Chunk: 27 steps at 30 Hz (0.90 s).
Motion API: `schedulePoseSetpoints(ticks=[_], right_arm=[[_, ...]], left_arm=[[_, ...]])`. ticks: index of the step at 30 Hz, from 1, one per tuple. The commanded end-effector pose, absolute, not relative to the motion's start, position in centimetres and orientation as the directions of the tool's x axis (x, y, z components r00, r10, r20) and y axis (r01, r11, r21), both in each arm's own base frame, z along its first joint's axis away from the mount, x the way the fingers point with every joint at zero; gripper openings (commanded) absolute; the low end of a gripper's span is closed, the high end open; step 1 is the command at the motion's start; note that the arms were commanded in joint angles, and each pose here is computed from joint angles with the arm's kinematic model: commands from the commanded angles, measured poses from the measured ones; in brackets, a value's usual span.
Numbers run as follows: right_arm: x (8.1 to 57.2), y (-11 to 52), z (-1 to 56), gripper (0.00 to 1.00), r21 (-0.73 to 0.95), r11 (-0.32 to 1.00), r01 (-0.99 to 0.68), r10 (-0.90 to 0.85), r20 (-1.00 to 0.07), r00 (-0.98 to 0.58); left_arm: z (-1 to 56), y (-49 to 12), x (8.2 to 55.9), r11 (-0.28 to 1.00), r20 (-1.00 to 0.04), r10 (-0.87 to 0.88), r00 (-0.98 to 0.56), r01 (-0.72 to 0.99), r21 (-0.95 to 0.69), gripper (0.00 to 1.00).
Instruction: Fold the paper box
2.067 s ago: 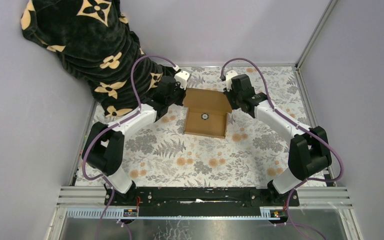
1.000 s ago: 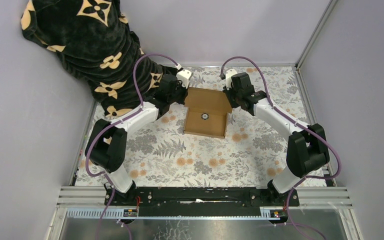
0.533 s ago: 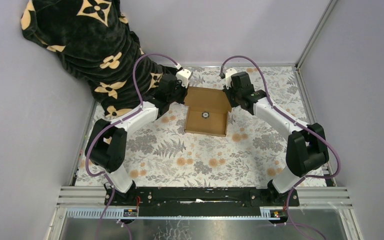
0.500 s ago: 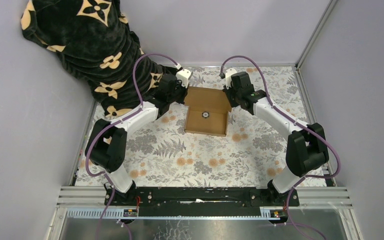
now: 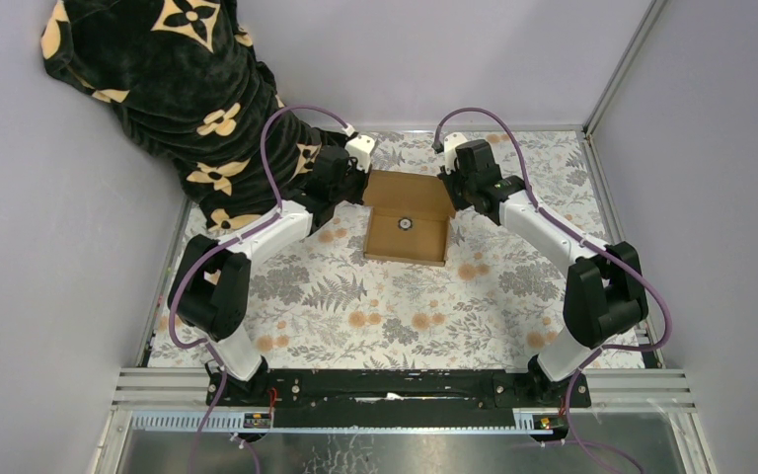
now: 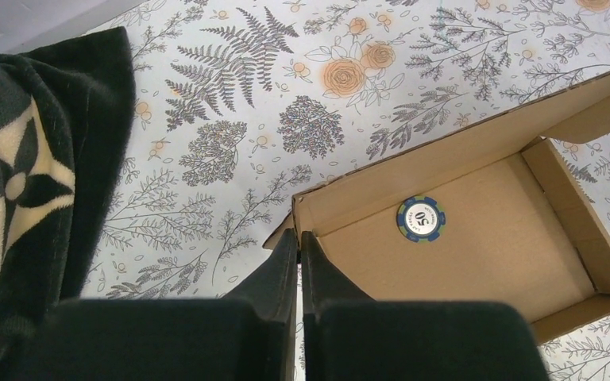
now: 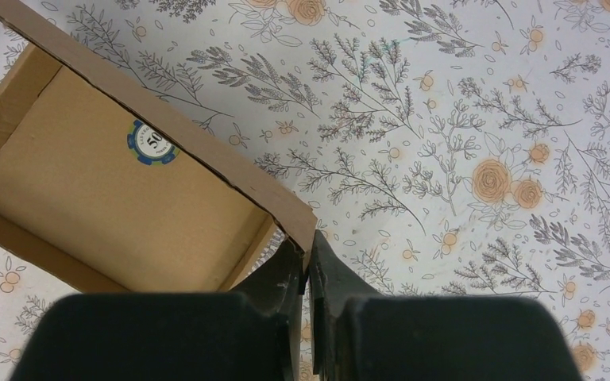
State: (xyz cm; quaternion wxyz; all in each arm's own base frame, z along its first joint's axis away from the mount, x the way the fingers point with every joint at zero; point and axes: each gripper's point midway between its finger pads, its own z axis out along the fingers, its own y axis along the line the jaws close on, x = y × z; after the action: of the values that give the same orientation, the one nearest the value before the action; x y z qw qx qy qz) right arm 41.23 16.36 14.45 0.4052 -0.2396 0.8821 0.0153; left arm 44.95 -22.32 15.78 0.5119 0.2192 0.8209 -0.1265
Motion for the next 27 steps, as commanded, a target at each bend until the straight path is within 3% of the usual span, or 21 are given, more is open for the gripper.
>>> schedulePoseSetpoints(ticks=[1,24,27], right_arm=[[42.2,16.7,16.1,0.06,-0.160,0.889,-0.428,-0.391,-0.752,-0.530],[42.8,17.4,15.5,0.06,-0.138,0.890,-0.434,-0.382,-0.747,-0.545],[42.7,17.4,15.3,0.06,-0.138,0.886,-0.444,-0.389,-0.742,-0.546]], left_arm=[[18.3,-22.4,46.8,0.897,-0.928,0.174,-0.328,0.442,0.012,0.04],[18.6,-23.3,46.6,0.896,-0.917,0.167,-0.362,0.444,-0.012,0.00],[18.6,-23.1,46.6,0.892,-0.915,0.192,-0.354,0.453,0.012,0.05]])
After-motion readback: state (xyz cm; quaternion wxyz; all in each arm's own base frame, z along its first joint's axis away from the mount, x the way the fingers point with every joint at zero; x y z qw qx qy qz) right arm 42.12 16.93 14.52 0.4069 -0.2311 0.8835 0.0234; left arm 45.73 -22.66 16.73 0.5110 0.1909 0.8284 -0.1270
